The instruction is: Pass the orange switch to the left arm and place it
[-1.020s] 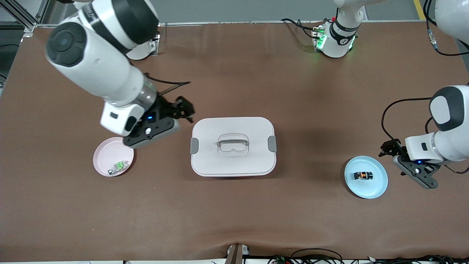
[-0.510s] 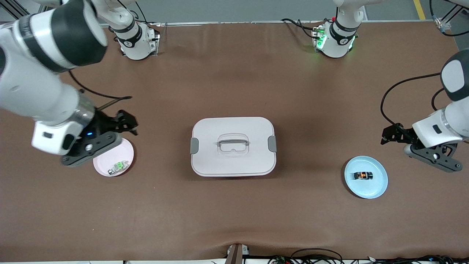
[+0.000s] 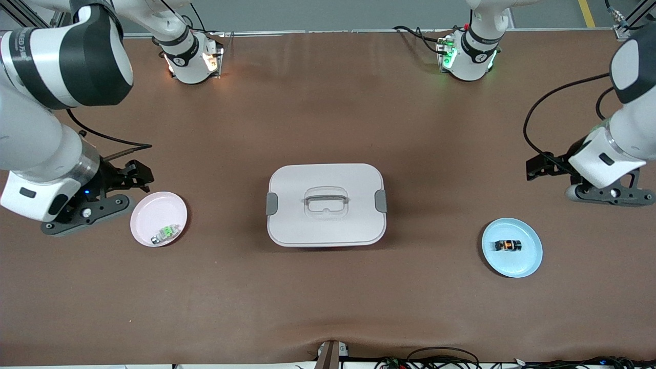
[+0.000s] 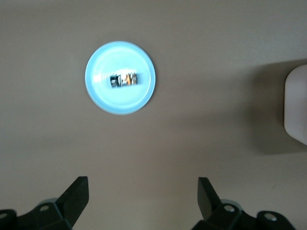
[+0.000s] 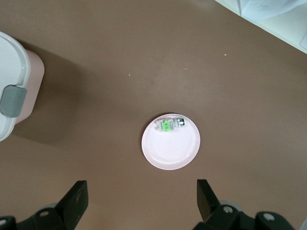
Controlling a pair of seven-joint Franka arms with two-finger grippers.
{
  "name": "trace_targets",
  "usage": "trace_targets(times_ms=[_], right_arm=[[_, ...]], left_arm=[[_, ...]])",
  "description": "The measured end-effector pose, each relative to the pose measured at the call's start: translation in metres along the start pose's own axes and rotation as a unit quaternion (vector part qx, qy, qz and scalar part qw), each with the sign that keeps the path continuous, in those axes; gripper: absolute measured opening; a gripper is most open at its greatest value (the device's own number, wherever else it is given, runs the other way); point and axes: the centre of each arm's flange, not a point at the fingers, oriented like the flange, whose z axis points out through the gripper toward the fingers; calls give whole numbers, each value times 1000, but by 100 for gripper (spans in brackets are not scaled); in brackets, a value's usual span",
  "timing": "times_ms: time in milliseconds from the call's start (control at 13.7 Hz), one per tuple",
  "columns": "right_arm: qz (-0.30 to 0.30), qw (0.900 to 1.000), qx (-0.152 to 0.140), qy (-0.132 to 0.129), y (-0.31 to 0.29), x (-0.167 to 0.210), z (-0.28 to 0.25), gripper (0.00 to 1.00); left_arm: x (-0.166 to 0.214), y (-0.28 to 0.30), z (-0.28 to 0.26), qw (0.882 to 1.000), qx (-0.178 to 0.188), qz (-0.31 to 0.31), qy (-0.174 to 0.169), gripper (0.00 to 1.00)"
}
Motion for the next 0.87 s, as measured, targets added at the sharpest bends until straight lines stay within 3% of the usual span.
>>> trace_targets(times_ms=[292,510,875], right_arm=[[110,994,1,9,30,-16,-13,100],[158,986,47,10,81,-29,-3,100],[130,990,60,-11,96,-33,22,100]], left_arm=[[-16,-2,-27,1000,8,-27,12,100],[-23,0,-39,999,10,-34,19,100],[-28,1,-51,999,11,-35,31,100]])
